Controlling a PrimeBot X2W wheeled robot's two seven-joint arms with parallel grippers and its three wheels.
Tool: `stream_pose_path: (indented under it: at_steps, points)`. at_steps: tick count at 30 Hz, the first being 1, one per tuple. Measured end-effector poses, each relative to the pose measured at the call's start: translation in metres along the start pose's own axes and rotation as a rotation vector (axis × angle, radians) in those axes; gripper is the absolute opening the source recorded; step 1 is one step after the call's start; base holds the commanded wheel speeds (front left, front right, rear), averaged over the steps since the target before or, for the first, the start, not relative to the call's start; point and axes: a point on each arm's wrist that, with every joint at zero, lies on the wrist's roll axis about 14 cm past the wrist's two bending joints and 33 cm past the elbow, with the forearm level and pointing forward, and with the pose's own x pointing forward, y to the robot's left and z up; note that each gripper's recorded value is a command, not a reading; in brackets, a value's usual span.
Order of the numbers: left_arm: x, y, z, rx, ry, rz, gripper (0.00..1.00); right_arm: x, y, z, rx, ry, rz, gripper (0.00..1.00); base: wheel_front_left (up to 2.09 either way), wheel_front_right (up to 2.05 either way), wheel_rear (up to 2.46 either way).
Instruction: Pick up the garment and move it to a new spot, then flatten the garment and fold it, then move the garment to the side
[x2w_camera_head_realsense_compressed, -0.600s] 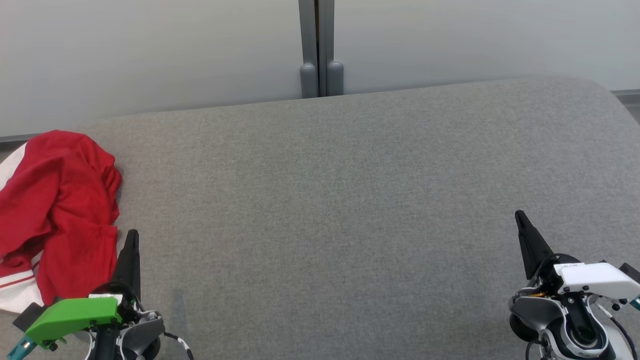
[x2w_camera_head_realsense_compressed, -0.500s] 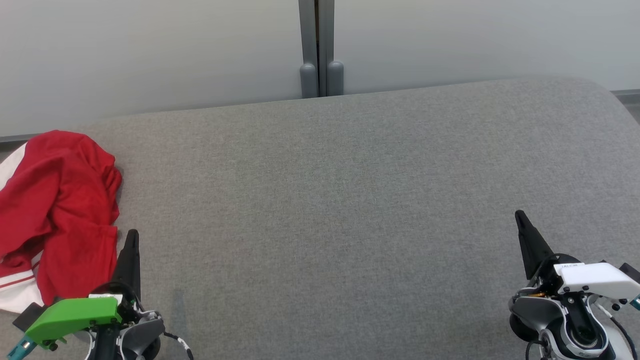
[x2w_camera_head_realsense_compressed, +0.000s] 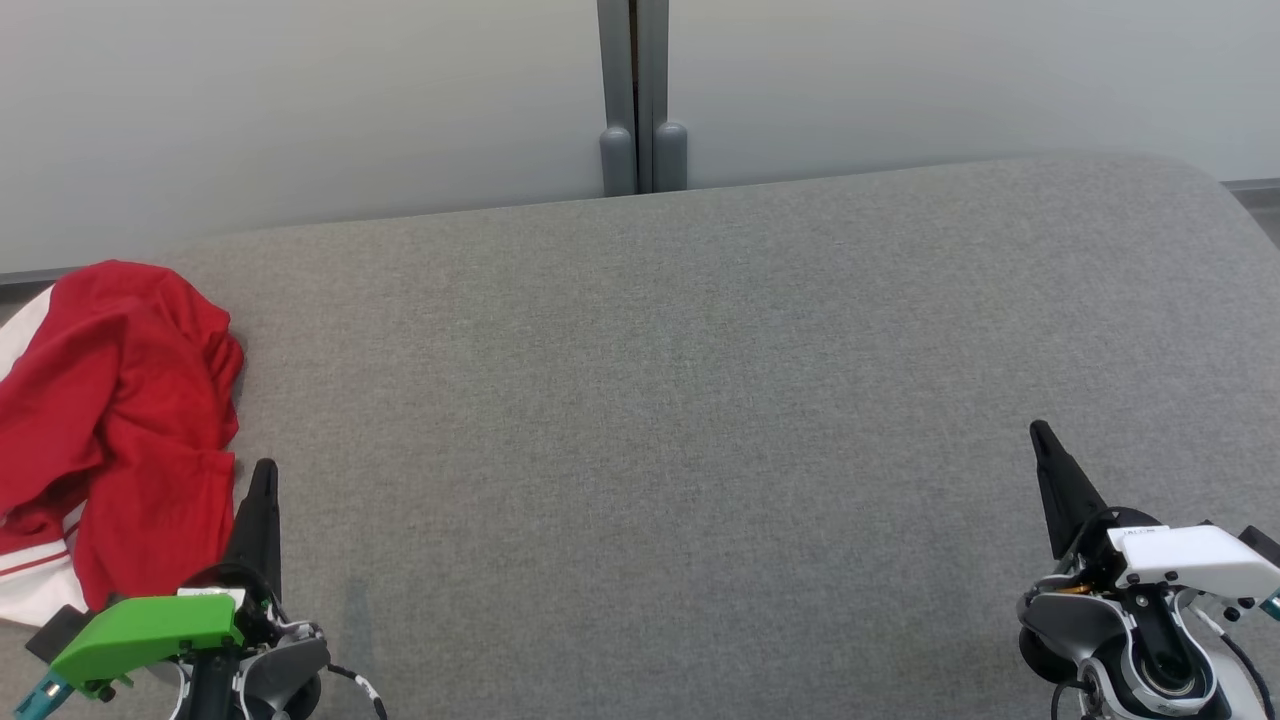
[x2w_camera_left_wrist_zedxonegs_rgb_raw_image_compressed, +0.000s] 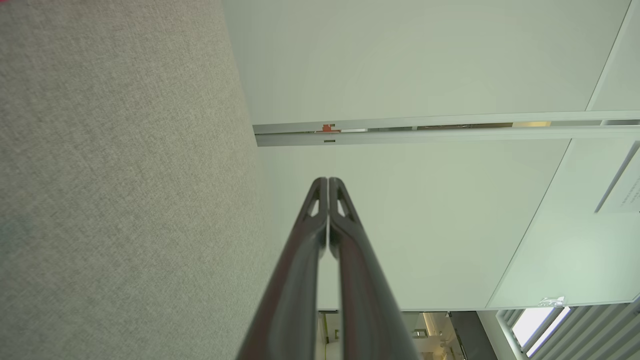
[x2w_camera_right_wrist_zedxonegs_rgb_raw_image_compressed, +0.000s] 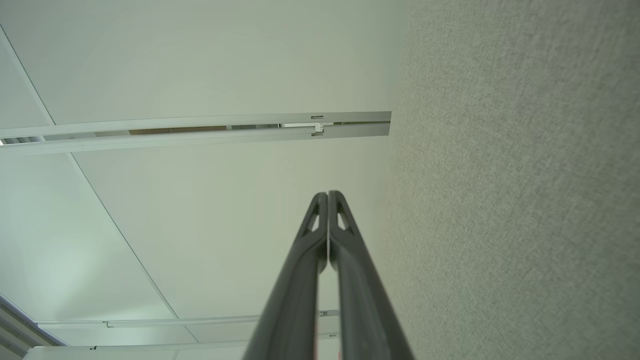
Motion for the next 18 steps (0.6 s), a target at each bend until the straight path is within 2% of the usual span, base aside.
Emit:
stream_pose_path:
  at_steps: [3,4,7,11,18]
  points:
    - [0.0,0.0,0.0,0.0,0.0,0.0,0.0,0.0,0.0,0.0,0.0,0.0,0.0,0.0,0.0,0.0,0.0]
    - [0.0,0.001,0.0,-0.001,0.0,0.004,1.0,0.0,-0.001,0.0,0.0,0.0,-0.004,1.0,0.0,0.0,0.0]
    - [-0.006,0.015,-0.002,-0.009,-0.001,0.045,1.0,-0.006,-0.015,-0.001,0.007,-0.002,-0.043,1.0,0.0,0.0,0.0]
    - [-0.007,0.016,-0.004,-0.003,-0.006,0.047,1.0,-0.008,-0.018,-0.002,-0.01,-0.008,-0.053,1.0,0.0,0.0,0.0]
    - [-0.009,0.014,-0.005,0.056,-0.016,0.05,1.0,-0.007,-0.017,-0.006,-0.123,-0.003,-0.055,1.0,0.0,0.0,0.0]
